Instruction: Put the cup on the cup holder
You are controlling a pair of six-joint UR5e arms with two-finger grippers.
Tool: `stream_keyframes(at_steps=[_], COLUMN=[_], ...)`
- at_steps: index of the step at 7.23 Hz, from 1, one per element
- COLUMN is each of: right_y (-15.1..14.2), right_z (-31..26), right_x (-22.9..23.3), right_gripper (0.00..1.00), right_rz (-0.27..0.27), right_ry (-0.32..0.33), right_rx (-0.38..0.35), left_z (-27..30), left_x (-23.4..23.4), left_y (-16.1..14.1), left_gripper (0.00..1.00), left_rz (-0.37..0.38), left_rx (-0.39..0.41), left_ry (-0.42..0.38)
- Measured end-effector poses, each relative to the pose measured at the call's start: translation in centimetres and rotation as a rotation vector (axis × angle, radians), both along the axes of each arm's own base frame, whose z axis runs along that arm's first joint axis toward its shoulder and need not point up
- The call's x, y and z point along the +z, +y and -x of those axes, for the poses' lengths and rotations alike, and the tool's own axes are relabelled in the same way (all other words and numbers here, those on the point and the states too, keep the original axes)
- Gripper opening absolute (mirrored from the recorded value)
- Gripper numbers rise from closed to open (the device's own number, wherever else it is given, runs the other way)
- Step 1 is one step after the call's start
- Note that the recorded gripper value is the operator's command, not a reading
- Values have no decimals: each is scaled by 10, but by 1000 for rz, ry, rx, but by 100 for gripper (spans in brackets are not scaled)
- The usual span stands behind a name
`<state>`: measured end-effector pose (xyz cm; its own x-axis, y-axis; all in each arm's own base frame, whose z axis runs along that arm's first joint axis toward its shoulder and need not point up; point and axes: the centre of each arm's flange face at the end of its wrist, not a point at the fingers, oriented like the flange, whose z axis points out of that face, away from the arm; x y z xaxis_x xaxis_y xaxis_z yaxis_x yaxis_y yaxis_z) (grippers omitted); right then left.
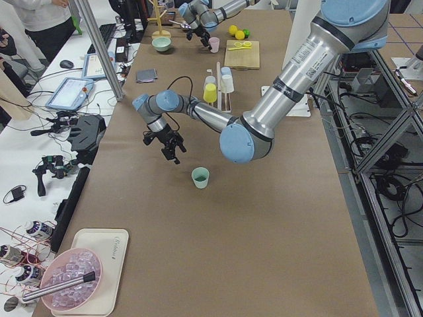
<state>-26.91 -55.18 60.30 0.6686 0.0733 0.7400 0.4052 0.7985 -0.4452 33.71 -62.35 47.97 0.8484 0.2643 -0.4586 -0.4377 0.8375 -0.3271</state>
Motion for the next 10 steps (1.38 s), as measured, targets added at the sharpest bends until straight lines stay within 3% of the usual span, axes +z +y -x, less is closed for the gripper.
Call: stream_keyframes(at_steps=[2,5,7,10], right_y=[3,9,11,11], right_z=[6,12,12,10], right_x=[2,7,8,8], right_gripper=[91,61,45,34], right_rz=[12,28,44,56], right_ry=[-3,4,7,8], right_rx=[-7,-19,-17,-13], left_z=[6,17,19,15], left_x=[15,20,22,32], left_y=[16,29,31,37], left_gripper=[97,97,97,97], left_rz=[-10,-12,-15,-26], left_rx=[59,191,235,296], left_ry=[3,-1,6,4])
